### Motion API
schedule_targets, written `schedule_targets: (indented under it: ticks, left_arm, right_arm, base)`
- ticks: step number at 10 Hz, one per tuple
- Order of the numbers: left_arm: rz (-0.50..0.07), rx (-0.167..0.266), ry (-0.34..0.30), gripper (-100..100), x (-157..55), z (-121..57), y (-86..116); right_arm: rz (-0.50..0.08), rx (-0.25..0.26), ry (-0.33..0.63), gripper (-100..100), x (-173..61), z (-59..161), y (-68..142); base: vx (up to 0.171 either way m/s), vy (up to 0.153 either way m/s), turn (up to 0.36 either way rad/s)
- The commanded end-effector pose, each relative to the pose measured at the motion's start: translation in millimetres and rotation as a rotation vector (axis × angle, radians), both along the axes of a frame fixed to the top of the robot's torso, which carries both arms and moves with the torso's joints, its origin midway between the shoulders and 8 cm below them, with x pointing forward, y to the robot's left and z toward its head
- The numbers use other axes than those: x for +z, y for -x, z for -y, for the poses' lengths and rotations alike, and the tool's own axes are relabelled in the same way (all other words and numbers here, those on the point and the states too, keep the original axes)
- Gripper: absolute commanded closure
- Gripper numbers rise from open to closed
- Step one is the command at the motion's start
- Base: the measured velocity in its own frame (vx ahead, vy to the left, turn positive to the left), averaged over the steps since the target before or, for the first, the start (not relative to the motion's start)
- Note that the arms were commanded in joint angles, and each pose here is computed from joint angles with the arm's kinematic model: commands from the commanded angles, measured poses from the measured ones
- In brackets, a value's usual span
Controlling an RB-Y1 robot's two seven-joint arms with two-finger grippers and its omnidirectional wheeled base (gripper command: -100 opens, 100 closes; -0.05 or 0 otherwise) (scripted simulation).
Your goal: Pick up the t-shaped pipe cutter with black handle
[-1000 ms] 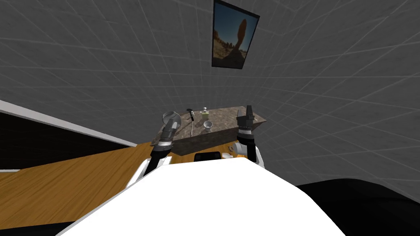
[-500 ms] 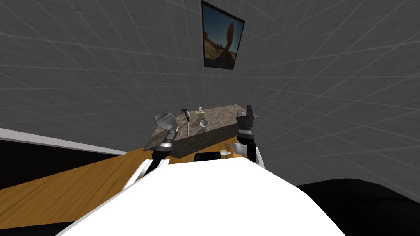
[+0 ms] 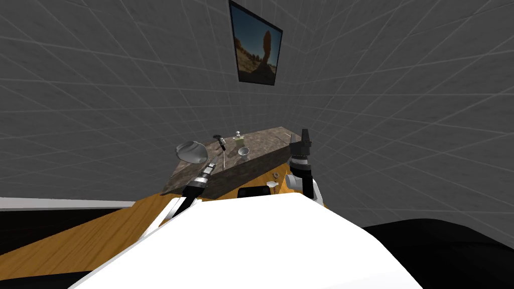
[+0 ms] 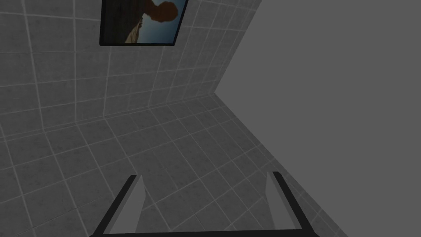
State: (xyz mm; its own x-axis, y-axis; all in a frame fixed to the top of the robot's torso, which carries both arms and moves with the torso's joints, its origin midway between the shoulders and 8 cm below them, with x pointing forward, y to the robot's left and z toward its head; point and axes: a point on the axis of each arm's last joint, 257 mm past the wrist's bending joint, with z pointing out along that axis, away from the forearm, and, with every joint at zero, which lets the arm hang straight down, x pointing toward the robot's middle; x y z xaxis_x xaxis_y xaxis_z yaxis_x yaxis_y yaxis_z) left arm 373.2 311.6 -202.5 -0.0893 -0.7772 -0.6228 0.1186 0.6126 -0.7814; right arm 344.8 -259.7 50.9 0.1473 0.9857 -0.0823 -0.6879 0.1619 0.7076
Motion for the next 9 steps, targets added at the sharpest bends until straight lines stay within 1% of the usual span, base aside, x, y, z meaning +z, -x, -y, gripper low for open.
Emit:
schedule_targets:
  ticks: [1, 2, 4, 5, 7, 8, 9]
  left_arm:
    - [-0.034, 0.018, -0.025, -100, -14.7, -12.7, 0.9]
    - [-0.081, 0.043, -0.068, -100, -30.8, -29.5, 3.9]
    - [-0.169, 0.099, -0.158, -100, -58.5, -68.0, 12.2]
    - [-0.169, 0.099, -0.158, -100, -58.5, -68.0, 12.2]
    - [-0.249, 0.161, -0.252, -100, -79.0, -112.1, 23.2]
    - [-0.249, 0.161, -0.252, -100, -79.0, -112.1, 23.2]
    - [-0.285, 0.193, -0.300, -100, -86.0, -135.6, 29.5]
  right_arm:
    - [0.000, 0.000, 0.000, 0, 0.0, 0.0, 0.0]
    - [0.000, 0.000, 0.000, 0, 0.0, 0.1, 0.0]
    - [0.000, 0.000, 0.000, 0, 0.0, 0.0, 0.0]
    - [0.000, 0.000, 0.000, 0, 0.0, 0.0, 0.0]
    - [0.000, 0.000, 0.000, 0, 0.0, 0.0, 0.0]
    - [0.000, 0.000, 0.000, 0, 0.0, 0.0, 0.0]
    - [0.000, 0.000, 0.000, 0, -0.1, 0.1, 0.0]
  base:
    - [-0.008, -0.024, -0.110]
    - [-0.005, -0.028, -0.169]
    - [0.007, -0.044, -0.308]
    - [0.014, -0.032, -0.088]
    - [0.013, -0.035, -0.224]
    - [0.014, -0.026, -0.094]
    - [0.017, -0.030, -0.194]
